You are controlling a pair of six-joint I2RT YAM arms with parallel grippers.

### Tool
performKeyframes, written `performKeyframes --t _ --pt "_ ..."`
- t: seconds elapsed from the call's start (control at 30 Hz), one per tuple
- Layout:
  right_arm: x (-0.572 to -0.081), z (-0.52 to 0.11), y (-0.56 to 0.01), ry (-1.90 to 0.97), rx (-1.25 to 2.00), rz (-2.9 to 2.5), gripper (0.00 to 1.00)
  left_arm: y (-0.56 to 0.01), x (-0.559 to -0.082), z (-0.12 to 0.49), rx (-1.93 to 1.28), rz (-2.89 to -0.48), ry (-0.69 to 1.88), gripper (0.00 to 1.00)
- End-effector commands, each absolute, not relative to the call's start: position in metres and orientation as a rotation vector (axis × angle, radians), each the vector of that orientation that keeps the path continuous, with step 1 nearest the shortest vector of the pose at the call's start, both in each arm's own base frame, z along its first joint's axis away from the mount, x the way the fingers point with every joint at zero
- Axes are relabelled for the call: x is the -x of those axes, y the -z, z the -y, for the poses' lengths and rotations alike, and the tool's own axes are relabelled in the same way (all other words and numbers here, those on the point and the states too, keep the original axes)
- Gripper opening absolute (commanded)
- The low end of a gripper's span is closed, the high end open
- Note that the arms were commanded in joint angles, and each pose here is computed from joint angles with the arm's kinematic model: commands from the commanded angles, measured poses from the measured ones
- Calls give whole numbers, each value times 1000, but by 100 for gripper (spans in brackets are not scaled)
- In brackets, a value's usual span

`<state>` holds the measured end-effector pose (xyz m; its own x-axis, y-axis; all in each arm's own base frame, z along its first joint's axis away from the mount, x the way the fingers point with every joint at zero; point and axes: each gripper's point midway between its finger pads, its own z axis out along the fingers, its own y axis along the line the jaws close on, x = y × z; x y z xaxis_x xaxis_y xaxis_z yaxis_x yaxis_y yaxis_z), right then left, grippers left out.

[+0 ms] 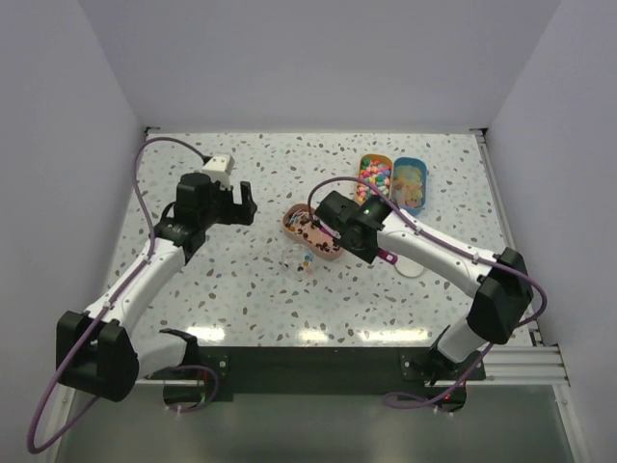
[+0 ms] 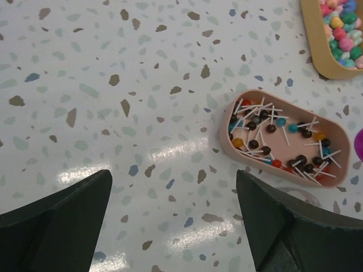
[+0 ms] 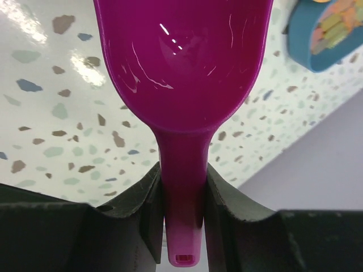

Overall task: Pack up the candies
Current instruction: Adjust the spatula.

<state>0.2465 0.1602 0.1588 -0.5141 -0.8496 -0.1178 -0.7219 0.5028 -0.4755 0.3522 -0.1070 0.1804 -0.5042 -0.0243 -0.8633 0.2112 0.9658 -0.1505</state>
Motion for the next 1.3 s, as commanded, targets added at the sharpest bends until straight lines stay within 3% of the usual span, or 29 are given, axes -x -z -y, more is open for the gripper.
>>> performKeyframes --t 0.0,0.5,0.77,1.27 --pt "-248 -191 -142 245 1251 -2415 0 -185 -354 139 -212 -2042 490 95" --pt "-254 -221 -115 -82 1185 -2400 0 -149 -333 205 -183 -2239 671 84" --pt "-247 -230 -101 -195 1150 -2412 0 -178 -331 240 -268 -2142 795 83" --pt "-249 -238 -105 -315 1110 -2408 0 -165 -340 241 -115 -2204 786 73"
